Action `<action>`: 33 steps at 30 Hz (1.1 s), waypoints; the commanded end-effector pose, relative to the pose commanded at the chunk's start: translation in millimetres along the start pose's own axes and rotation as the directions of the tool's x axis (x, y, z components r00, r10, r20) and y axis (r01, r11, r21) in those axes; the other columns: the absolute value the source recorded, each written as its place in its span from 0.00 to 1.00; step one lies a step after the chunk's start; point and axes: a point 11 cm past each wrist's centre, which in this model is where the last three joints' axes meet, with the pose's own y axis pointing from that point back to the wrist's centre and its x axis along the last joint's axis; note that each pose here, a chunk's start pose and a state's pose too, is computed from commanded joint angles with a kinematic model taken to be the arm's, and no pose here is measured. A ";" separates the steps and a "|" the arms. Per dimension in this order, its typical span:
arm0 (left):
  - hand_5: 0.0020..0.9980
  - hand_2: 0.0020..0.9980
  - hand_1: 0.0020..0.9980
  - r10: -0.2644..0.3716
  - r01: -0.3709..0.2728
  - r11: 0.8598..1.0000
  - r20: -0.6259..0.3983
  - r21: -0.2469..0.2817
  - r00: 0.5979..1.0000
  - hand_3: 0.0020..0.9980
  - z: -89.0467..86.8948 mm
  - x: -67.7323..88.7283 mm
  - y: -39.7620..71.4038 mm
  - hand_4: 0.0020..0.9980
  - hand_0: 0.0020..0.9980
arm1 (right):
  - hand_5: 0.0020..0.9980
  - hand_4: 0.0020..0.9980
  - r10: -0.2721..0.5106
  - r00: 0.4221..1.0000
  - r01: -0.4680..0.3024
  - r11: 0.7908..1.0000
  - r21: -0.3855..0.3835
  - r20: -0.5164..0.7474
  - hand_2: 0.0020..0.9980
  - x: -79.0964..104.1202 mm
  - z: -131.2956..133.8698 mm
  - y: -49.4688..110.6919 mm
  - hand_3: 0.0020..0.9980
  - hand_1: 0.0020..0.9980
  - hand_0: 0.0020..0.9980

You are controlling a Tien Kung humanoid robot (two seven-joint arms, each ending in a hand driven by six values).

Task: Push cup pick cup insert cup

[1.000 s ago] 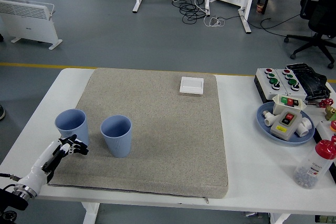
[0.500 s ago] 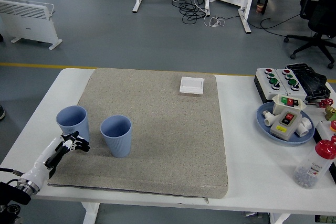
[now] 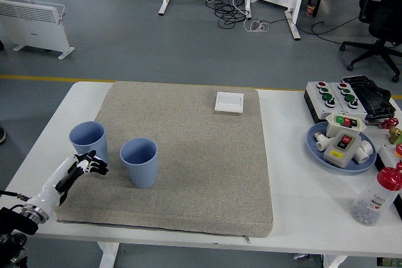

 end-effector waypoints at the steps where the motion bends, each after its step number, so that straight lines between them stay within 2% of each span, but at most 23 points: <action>1: 1.00 0.49 0.52 -0.001 0.001 1.000 0.002 0.001 1.000 0.46 0.1 0.1 -0.6 0.54 0.67 | 0.48 0.16 0.000 1.000 0.000 1.000 0.000 0.000 0.71 0.0 0.1 0.0 0.60 0.67 0.74; 33: 1.00 0.49 0.52 -0.006 0.004 1.000 0.043 0.026 0.999 0.46 11.7 16.9 -36.4 0.54 0.67 | 0.47 0.16 0.005 1.000 -0.005 1.000 -0.009 -0.023 0.71 -0.9 5.4 -0.8 0.60 0.67 0.74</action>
